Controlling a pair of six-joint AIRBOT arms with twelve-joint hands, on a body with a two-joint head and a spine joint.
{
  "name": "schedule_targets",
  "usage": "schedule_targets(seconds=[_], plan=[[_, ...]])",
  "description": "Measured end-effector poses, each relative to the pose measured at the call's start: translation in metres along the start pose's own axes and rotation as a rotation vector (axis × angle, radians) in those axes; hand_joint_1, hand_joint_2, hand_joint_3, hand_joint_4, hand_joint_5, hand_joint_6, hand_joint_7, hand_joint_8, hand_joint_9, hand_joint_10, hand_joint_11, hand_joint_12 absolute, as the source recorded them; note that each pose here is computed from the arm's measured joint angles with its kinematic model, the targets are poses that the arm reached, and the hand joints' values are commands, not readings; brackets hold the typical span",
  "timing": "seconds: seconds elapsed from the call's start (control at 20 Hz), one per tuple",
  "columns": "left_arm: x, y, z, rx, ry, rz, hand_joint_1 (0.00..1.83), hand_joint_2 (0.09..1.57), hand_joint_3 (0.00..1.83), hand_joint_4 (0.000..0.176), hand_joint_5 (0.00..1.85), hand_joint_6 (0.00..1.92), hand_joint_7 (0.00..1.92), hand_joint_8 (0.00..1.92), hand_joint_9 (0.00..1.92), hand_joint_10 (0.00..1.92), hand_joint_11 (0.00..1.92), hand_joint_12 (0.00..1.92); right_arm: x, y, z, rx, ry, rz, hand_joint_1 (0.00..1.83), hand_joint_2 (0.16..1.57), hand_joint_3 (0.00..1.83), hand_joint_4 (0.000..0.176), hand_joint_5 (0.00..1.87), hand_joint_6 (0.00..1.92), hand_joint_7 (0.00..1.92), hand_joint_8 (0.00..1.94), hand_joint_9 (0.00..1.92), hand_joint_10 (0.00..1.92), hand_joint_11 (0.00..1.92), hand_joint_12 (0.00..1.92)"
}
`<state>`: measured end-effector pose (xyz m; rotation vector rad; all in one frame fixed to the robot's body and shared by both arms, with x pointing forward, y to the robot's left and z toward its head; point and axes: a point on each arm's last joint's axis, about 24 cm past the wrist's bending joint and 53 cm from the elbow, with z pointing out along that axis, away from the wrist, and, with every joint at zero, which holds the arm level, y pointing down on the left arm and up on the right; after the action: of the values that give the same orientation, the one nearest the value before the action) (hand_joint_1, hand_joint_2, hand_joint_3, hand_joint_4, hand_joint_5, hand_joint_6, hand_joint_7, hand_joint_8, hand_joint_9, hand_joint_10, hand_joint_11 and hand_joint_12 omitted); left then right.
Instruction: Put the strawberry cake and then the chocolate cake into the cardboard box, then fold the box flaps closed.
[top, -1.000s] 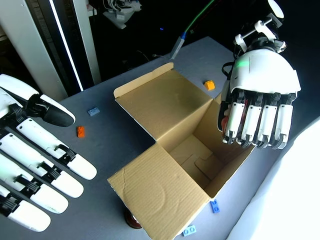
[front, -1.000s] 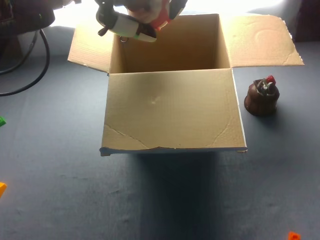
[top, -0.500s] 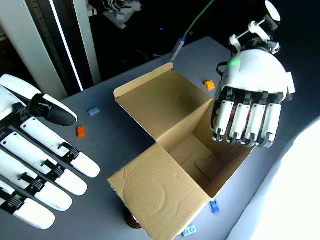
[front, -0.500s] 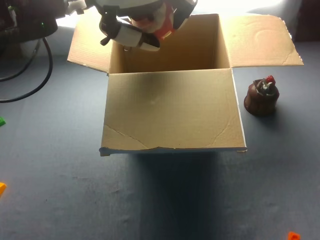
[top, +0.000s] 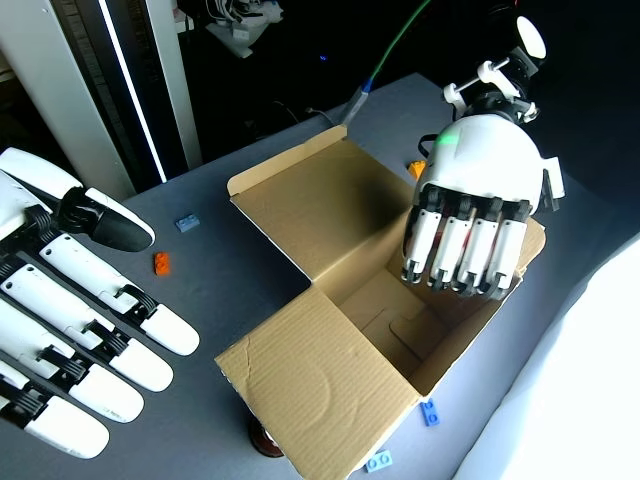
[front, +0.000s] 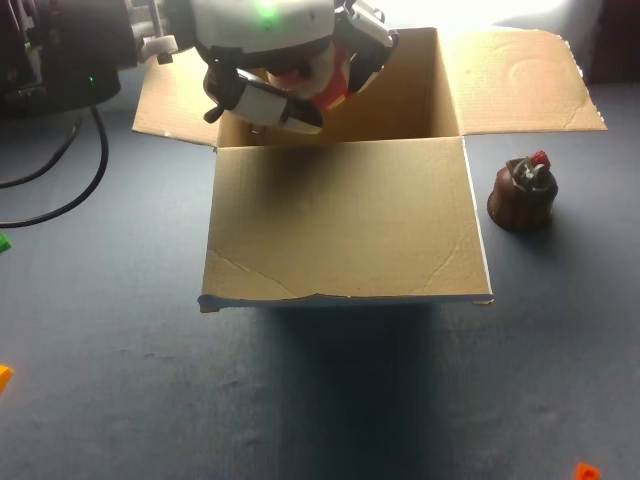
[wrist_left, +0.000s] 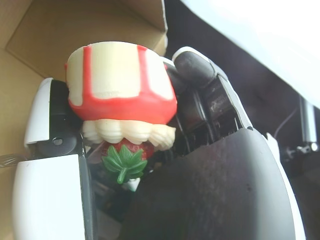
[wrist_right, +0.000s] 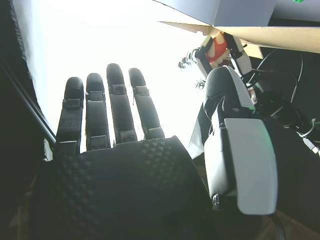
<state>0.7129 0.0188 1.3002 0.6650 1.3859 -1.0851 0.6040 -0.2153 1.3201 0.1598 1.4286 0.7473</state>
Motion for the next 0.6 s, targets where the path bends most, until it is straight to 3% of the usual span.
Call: schedule_targets(seconds=[0.05,0.1,0.2,0.4,0.45,0.55,0.6], plan=[[0.0008,0.0004,-0.0003,-0.001,-0.001,-0.005,1.10,1.17,0.00,0.000,0.57,0.78,0.56,1.22,0.50,1.47,0.35,1.77,-0.0002,0.0000,0.0000,0.000,-0.001,0.000,0.13,1.22,0.00,0.000,0.20,0.01,0.23,0.00,0.11,0.01,0.00,0.31],[0.0016,0.0007,-0.0004,-0.002,0.001,-0.004,1.10,1.13,0.00,0.000,0.61,0.48,0.56,0.99,0.52,1.37,0.37,1.71,-0.0004,0.0000,0.0000,0.000,-0.002,0.000,0.12,1.22,0.00,0.000,0.19,0.01,0.23,0.00,0.11,0.01,0.00,0.31],[0.0043,0.0015,-0.0009,-0.004,0.004,-0.005,1.04,1.12,0.00,0.000,0.66,0.18,0.60,0.70,0.54,1.17,0.37,1.61,-0.0005,0.0000,0.0000,0.000,-0.002,0.000,0.13,1.23,0.00,0.000,0.18,0.00,0.21,0.00,0.10,0.00,0.00,0.27],[0.0072,0.0002,0.0000,-0.004,0.007,-0.005,0.91,1.09,0.00,0.000,0.62,0.01,0.68,0.22,0.53,0.94,0.34,1.47,-0.0005,0.0002,0.0001,-0.001,-0.002,0.000,0.13,1.22,0.00,0.000,0.20,0.01,0.20,0.00,0.11,0.00,0.00,0.35],[0.0070,0.0006,0.0000,-0.006,0.006,-0.003,0.79,1.07,0.00,0.000,0.55,0.00,0.72,0.05,0.59,0.68,0.31,1.38,-0.0002,0.0002,0.0001,-0.001,-0.002,0.000,0.13,1.22,0.00,0.000,0.20,0.00,0.21,0.00,0.10,0.00,0.00,0.33],[0.0062,0.0015,-0.0001,-0.009,0.003,-0.004,0.78,1.07,0.00,0.000,0.53,0.00,0.73,0.02,0.62,0.58,0.30,1.38,0.0000,0.0002,0.0001,-0.001,-0.001,0.000,0.13,1.22,0.00,0.000,0.20,0.00,0.21,0.00,0.10,0.00,0.00,0.33],[0.0062,0.0018,-0.0001,-0.011,0.003,-0.003,0.65,1.04,0.00,0.000,0.40,0.00,0.61,0.00,0.60,0.36,0.26,1.24,0.0001,0.0002,0.0001,0.000,-0.001,0.000,0.10,1.22,0.00,0.000,0.17,0.00,0.19,0.00,0.08,0.00,0.00,0.26]])
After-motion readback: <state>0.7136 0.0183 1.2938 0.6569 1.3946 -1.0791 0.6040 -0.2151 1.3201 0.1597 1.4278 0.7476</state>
